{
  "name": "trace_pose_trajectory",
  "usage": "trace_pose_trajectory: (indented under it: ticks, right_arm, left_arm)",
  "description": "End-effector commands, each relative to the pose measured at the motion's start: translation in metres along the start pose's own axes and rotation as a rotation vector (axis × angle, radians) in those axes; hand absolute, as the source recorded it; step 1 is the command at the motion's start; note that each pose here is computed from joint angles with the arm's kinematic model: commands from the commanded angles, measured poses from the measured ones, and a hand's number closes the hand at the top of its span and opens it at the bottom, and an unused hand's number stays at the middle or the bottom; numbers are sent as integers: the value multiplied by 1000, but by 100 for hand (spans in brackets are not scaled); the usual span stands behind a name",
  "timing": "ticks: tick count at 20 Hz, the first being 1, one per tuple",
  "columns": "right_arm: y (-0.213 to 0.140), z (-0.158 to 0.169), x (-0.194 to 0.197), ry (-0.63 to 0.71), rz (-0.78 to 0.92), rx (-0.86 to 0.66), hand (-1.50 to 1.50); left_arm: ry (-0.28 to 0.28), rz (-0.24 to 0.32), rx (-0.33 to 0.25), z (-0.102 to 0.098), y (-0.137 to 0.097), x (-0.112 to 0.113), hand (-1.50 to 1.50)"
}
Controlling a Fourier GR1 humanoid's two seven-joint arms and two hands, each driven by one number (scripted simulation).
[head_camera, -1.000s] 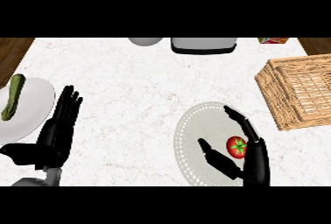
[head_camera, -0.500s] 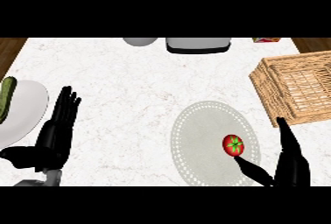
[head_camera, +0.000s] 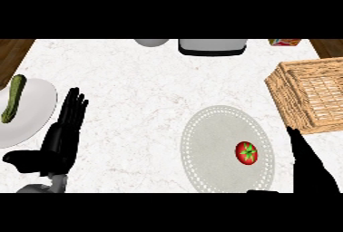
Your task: Pick the tomato from the placemat and place it in the basket
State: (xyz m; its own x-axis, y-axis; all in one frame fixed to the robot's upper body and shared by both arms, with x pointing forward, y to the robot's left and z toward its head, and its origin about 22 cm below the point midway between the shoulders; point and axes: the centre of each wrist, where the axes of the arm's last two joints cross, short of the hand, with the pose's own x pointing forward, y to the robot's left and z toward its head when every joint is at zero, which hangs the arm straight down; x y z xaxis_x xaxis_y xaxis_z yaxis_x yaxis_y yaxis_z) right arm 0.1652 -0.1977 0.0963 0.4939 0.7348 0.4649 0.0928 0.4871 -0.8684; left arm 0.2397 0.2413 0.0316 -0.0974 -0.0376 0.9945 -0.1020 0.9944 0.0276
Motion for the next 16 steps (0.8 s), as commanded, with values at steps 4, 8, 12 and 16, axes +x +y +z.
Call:
trace_pose_trajectory:
  ticks: [4, 8, 12, 16]
  right_arm:
    - [-43, 29, 54, 99, 88, 36, -150]
    - [-19, 16, 59, 179, 185, 59, -150]
    - [-30, 5, 61, 215, 169, 68, -150]
    - [-20, 7, 63, 215, 152, 81, -150]
  left_arm:
    - [-3, 5, -13, -11, -6, -5, 0]
    - [-8, 22, -26, 1, -17, -5, 0]
    - [-1, -12, -13, 7, 5, -7, 0]
    - [-12, 22, -11, 4, -16, 4, 0]
